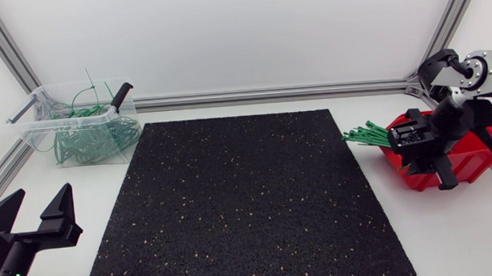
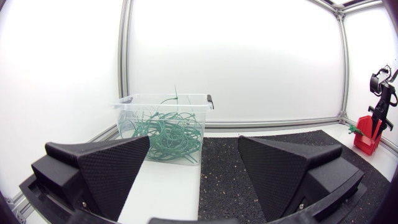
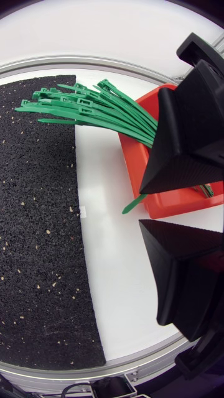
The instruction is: Take a green cable tie from the red box, thread the tail through the head to close it, then place it in the transparent bin on the left.
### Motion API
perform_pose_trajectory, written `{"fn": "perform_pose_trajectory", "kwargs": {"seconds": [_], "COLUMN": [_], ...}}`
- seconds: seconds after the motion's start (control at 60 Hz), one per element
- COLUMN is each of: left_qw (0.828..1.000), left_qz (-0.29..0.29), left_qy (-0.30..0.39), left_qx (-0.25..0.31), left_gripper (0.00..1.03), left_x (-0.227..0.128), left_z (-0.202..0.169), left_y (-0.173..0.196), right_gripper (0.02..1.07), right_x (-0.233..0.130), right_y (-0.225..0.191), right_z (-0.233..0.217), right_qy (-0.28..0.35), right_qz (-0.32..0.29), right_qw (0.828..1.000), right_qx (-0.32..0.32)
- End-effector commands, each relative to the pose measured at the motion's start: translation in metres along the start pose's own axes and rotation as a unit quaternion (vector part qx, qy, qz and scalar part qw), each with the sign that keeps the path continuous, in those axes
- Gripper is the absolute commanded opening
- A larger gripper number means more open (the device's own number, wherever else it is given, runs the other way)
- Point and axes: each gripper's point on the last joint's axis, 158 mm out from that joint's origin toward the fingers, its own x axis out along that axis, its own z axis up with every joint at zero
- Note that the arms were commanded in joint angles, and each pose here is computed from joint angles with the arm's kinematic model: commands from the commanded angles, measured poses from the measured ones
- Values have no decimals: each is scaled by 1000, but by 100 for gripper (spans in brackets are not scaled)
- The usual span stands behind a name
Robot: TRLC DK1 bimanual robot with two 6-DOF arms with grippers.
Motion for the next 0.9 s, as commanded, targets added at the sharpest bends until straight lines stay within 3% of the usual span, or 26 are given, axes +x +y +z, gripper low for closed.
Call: {"fn": "perform_pose_trajectory", "kwargs": {"seconds": [0.0, 0.467, 0.567, 0.883], "left_qw": [1000, 1000, 1000, 1000], "left_qz": [-1, -4, -4, -2], "left_qy": [22, 22, 22, 22], "left_qx": [-10, -9, -9, -10], "left_gripper": [99, 99, 99, 99], "left_x": [2, 2, 2, 2], "left_z": [-22, -22, -22, -22], "left_y": [-1, -2, -2, -1], "right_gripper": [28, 16, 8, 8], "right_x": [11, 19, 18, -3], "right_y": [9, -2, -3, -16], "right_z": [0, 0, 2, 10], "right_qy": [-1, -2, -5, -23], "right_qz": [18, -5, -5, -39], "right_qw": [1000, 1000, 1000, 999], "right_qx": [-18, -17, -18, -13]}}
